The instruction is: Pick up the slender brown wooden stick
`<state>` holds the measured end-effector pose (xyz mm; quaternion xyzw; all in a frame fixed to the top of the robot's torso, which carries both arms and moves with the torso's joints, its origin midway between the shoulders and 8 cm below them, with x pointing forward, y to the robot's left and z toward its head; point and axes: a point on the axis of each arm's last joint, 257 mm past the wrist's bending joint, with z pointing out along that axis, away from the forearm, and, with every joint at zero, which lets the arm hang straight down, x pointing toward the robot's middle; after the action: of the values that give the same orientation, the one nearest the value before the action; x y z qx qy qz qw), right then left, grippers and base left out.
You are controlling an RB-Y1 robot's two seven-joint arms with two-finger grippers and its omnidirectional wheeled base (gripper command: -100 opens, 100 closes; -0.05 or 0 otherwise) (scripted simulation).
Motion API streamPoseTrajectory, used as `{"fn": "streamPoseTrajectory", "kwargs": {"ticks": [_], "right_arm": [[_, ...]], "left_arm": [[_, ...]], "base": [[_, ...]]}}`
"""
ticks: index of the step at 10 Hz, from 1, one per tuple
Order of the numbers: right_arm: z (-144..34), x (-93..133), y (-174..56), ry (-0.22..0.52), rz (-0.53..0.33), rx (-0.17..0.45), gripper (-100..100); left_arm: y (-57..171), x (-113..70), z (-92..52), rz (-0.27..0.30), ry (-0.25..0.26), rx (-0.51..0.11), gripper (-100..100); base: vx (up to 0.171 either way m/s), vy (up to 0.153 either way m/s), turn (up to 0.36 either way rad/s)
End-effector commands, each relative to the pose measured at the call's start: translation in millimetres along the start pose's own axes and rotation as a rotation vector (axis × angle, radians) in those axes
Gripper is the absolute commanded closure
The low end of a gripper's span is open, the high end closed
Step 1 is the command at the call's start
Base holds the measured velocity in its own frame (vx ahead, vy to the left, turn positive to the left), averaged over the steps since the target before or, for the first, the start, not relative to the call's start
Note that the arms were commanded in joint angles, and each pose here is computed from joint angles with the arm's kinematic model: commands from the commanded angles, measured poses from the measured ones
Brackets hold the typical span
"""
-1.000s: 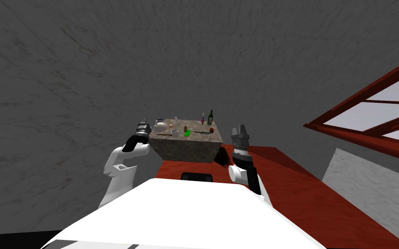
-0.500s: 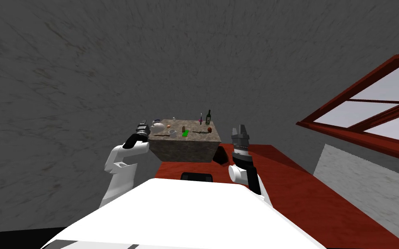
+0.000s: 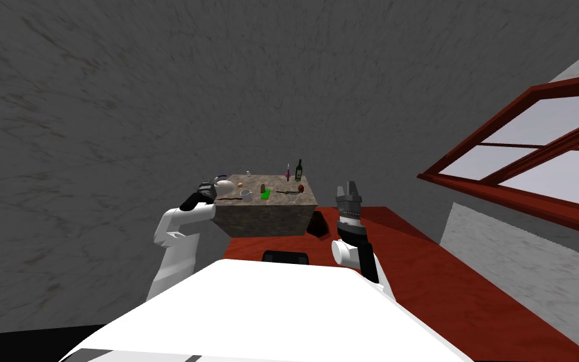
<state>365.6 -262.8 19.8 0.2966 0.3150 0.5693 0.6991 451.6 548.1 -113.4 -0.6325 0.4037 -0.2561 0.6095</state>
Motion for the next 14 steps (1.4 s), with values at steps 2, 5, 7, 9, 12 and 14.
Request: {"fn": "streamPoseTrajectory", "kwargs": {"ticks": [2, 5, 7, 9, 12, 14], "right_arm": [[0.0, 0.0, 0.0, 0.0, 0.0, 0.0, 0], [0.0, 0.0, 0.0, 0.0, 0.0, 0.0, 0], [0.0, 0.0, 0.0, 0.0, 0.0, 0.0, 0], [0.0, 0.0, 0.0, 0.0, 0.0, 0.0, 0], [0.0, 0.0, 0.0, 0.0, 0.0, 0.0, 0], [0.0, 0.0, 0.0, 0.0, 0.0, 0.0, 0]], "left_arm": [[20.4, -8.8, 8.8, 0.002, -0.023, -0.09, -100], [41.0, -16.4, 13.9, 0.006, -0.043, -0.178, -100], [55.3, -22.5, 18.4, 0.014, -0.056, -0.243, -100], [67.6, -27.8, 22.3, 0.024, -0.066, -0.3, -100], [86.0, -33.4, 22.6, 0.036, -0.077, -0.385, -100], [93.3, -34.2, 19.5, 0.035, -0.08, -0.416, -100]], "base": [[0.009, -0.004, -0.121], [0.01, 0.001, -0.065], [0.013, 0.005, -0.117], [0.01, 0.007, -0.042], [0.014, 0.01, -0.08], [0.014, 0.016, -0.029]]}}
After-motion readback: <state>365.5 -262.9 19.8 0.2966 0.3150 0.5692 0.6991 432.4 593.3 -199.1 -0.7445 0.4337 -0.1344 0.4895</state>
